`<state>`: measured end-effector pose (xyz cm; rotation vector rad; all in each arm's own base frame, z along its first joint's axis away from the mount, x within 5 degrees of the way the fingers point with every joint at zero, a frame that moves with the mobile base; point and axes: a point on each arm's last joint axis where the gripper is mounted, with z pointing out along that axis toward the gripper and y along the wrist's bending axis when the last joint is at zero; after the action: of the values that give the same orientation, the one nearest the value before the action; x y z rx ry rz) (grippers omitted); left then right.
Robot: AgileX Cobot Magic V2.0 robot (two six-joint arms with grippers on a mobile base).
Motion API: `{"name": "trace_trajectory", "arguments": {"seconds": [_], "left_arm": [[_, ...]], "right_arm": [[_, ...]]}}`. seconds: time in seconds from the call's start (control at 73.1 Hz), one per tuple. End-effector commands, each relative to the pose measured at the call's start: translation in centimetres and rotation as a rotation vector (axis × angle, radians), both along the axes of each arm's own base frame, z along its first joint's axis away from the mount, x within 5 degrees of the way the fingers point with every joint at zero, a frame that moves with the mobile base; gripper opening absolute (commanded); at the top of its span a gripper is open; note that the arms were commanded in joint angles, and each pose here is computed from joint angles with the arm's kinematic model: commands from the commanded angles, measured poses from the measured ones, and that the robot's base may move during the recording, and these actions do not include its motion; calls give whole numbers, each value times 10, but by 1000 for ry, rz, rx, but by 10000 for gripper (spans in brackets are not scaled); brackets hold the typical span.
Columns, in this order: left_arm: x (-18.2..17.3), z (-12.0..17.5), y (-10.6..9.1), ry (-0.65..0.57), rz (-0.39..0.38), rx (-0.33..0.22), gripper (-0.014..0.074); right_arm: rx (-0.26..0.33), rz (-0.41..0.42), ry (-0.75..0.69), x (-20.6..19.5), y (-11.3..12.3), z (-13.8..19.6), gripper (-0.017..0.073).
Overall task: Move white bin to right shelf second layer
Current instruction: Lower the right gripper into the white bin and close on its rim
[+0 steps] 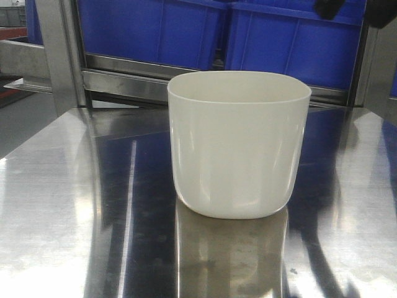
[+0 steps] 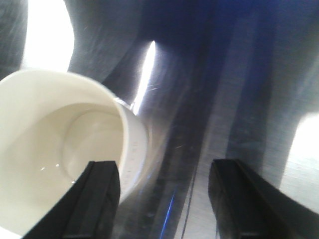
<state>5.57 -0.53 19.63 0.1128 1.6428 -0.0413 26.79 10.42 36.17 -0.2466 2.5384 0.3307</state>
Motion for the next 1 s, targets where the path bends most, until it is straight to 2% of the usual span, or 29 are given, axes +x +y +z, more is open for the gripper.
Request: {"name": "trace_trajectory", "arguments": {"seconds": [0.0, 0.985], "left_arm": [[1, -4, 0, -62, -6, -9, 85], [1, -4, 0, -62, -6, -9, 85]], "right_arm": [[25, 17, -79, 1, 5, 16, 507], [-48, 91, 102, 35, 44, -49, 507]]}}
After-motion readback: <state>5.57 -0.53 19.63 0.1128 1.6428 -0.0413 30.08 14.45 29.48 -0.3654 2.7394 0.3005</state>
